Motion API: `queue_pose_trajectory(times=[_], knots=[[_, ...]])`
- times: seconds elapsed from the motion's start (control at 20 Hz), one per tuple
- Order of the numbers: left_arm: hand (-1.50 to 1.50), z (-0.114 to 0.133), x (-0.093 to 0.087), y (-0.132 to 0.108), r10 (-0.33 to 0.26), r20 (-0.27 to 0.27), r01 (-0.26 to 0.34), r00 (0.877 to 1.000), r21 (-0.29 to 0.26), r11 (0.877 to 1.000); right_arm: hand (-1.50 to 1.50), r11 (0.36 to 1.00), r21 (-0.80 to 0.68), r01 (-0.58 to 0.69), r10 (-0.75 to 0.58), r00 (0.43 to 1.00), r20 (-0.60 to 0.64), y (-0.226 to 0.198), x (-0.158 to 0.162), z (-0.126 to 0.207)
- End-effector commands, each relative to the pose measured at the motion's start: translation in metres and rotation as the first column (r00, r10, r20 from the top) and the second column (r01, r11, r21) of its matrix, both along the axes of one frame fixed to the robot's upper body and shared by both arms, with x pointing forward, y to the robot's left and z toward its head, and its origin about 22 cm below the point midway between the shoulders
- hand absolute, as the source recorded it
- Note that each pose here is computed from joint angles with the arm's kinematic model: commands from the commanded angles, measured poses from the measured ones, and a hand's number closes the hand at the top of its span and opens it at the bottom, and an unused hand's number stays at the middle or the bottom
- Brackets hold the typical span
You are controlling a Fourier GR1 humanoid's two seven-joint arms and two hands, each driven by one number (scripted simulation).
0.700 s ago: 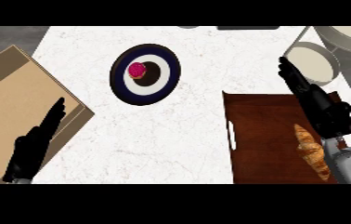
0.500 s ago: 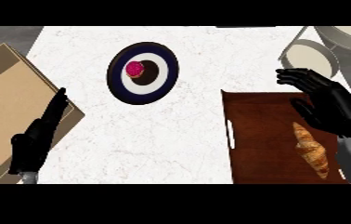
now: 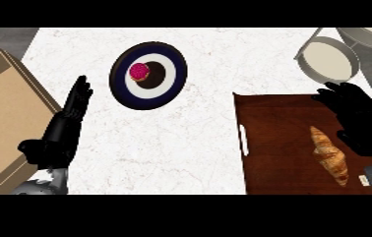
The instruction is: Pick the croissant from the tray and place it in the tiered basket
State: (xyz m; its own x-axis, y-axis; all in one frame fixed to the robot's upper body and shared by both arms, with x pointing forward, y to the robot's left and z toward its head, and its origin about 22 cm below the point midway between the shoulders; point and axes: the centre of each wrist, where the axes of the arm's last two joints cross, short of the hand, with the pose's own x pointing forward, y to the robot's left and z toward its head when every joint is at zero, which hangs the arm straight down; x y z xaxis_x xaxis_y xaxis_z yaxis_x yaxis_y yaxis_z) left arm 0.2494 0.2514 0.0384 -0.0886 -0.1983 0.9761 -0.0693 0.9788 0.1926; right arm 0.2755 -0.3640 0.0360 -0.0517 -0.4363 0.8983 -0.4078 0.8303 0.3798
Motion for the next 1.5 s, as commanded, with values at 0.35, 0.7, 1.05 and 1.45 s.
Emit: queue_pose_trajectory(times=[0.35,0.7,1.05,1.45], knots=[[0.00,0.000,0.010,-0.022,0.010,0.019,-0.009,1.000,-0.018,1.000,-1.50,0.928,-0.276,-0.250,0.310,0.930,0.197,-0.151,-0.032,0.097],[0.00,-0.008,0.008,-0.032,0.020,-0.008,-0.020,1.000,-0.019,1.000,-1.50,0.637,-0.748,-0.189,0.477,0.858,0.189,-0.128,-0.030,0.234],[0.00,-0.010,0.014,-0.038,0.012,-0.015,-0.012,1.000,-0.023,1.000,-1.50,0.373,-0.925,-0.071,0.543,0.825,0.155,-0.076,-0.045,0.255],[0.00,-0.003,0.019,-0.052,0.001,0.009,-0.001,1.000,-0.016,1.000,-1.50,0.275,-0.961,-0.040,0.546,0.829,0.121,-0.058,-0.064,0.224]])
